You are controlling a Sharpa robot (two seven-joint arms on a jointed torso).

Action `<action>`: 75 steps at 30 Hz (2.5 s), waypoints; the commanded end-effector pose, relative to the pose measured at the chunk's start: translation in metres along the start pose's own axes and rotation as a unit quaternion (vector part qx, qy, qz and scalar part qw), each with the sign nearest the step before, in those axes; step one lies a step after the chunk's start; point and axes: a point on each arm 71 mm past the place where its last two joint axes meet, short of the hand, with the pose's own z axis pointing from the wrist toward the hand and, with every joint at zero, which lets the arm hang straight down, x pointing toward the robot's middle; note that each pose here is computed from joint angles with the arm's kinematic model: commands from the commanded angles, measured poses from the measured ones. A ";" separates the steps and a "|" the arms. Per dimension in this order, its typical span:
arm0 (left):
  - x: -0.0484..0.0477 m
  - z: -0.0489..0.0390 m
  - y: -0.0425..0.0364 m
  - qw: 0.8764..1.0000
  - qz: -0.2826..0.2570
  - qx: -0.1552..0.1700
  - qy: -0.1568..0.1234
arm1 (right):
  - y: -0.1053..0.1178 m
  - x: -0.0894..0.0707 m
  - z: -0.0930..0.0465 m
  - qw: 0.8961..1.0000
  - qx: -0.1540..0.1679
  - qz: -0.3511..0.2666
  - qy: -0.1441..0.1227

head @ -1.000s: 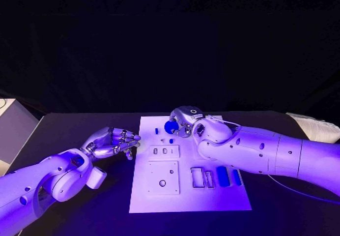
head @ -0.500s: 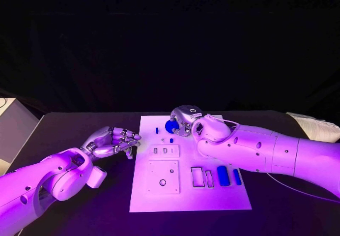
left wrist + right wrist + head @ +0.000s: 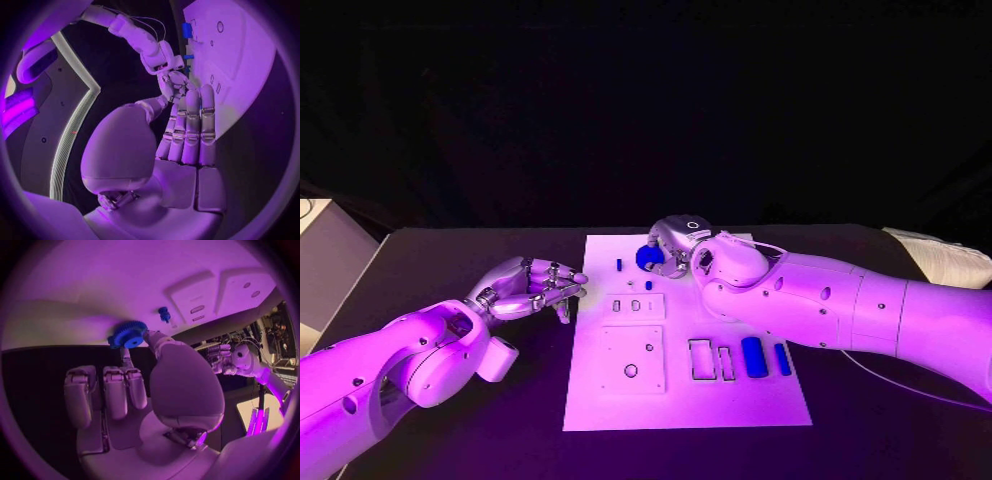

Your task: Assemble the parts on the task board

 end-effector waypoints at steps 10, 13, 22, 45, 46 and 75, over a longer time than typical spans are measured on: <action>0.0020 0.0010 -0.0004 1.000 -0.001 0.002 0.009 | -0.001 0.006 -0.001 0.999 -0.006 0.009 0.039; 0.0021 0.0010 -0.0003 1.000 0.000 0.001 0.009 | -0.002 0.007 -0.002 0.999 -0.005 0.008 0.040; 0.0017 0.0010 0.0000 1.000 0.003 0.001 0.008 | -0.010 0.008 -0.004 0.999 0.006 -0.001 0.054; -0.0012 -0.0005 0.0007 1.000 0.006 0.000 0.003 | -0.044 -0.018 -0.040 0.997 -0.004 0.046 -0.054; -0.0015 -0.0006 0.0007 1.000 0.006 0.000 0.003 | -0.048 -0.022 -0.043 0.996 -0.006 0.059 -0.065; 0.0002 -0.0021 0.0017 1.000 0.001 0.009 -0.006 | -0.196 -0.038 -0.100 0.990 0.036 0.139 0.010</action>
